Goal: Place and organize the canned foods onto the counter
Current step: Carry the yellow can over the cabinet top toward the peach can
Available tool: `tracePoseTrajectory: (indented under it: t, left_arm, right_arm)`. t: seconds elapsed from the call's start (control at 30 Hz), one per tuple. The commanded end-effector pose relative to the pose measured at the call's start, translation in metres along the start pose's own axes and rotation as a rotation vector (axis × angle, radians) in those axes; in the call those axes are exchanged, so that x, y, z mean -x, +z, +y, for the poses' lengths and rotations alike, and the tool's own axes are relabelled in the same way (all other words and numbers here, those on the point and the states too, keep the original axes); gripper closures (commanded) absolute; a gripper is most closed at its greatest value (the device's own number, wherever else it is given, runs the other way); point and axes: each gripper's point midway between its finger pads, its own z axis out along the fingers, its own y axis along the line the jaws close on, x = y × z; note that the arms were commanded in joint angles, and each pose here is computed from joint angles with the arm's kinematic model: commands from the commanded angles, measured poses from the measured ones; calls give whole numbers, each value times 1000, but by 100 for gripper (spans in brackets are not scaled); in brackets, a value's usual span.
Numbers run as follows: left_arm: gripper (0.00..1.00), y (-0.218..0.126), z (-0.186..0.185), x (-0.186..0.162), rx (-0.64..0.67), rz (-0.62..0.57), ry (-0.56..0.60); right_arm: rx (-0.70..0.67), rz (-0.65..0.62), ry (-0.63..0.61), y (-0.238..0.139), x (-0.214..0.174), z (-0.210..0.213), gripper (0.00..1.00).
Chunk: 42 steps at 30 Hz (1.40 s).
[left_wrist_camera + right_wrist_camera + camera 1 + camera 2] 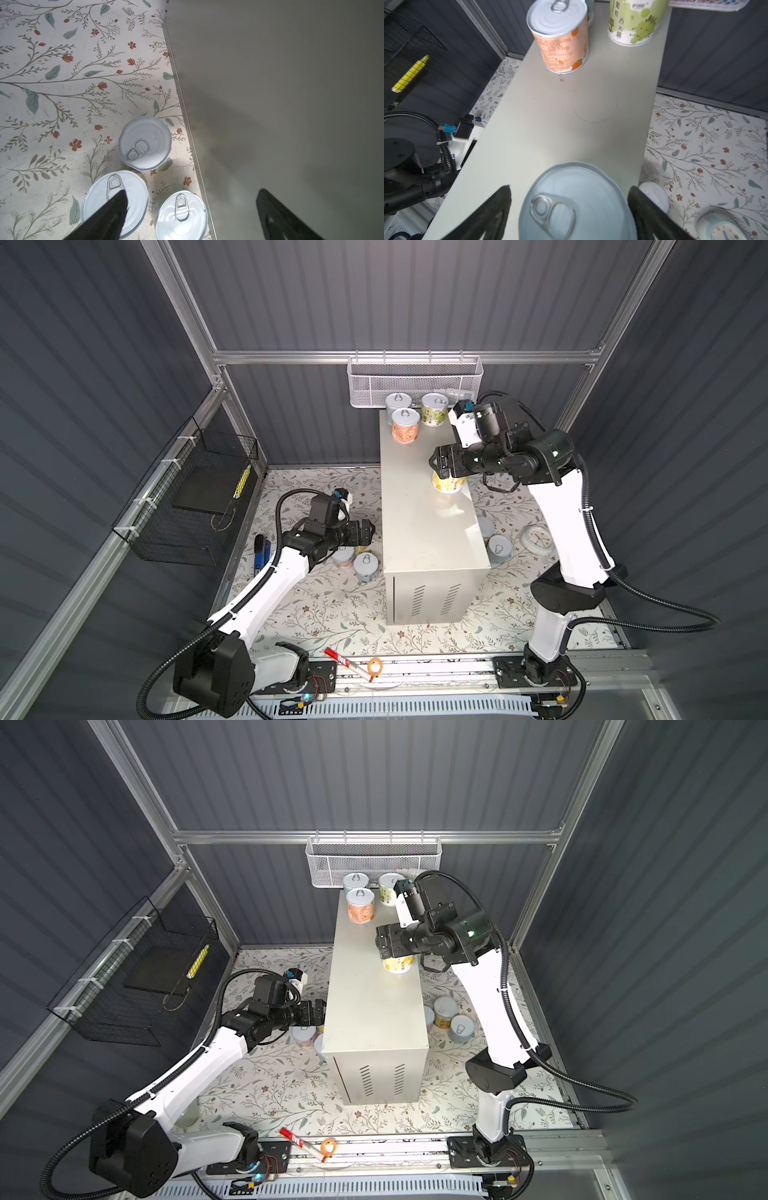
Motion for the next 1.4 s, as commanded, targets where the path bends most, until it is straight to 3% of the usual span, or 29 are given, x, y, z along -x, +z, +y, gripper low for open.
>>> tracePoseTrajectory:
  t: [0.0,0.27,0.5,0.67,0.87,1.37]
  left_arm:
    - [2,-1,0,4,2,-7,15]
    - [3,-10,3,8,26,-32,8]
    - [3,-13,5,9,38,-54,-2]
    - [3,-10,3,9,21,-44,1]
    - [3,-14,1,11,22,-47,11]
    - [3,-13,1,12,24,-44,13]
  right_arm:
    - [55,-75,-23,-20,14,9,10]
    - [-11,-96,-48,-47,-3,3,12]
    - [-33,-103,10,-48,-46,-5,23]
    - [-33,-76,3,-28,-58,-5,32]
    - [-45,-92,10,-7,-52,-8,42]
    - [-43,-167,47,39,-8,-30,40]
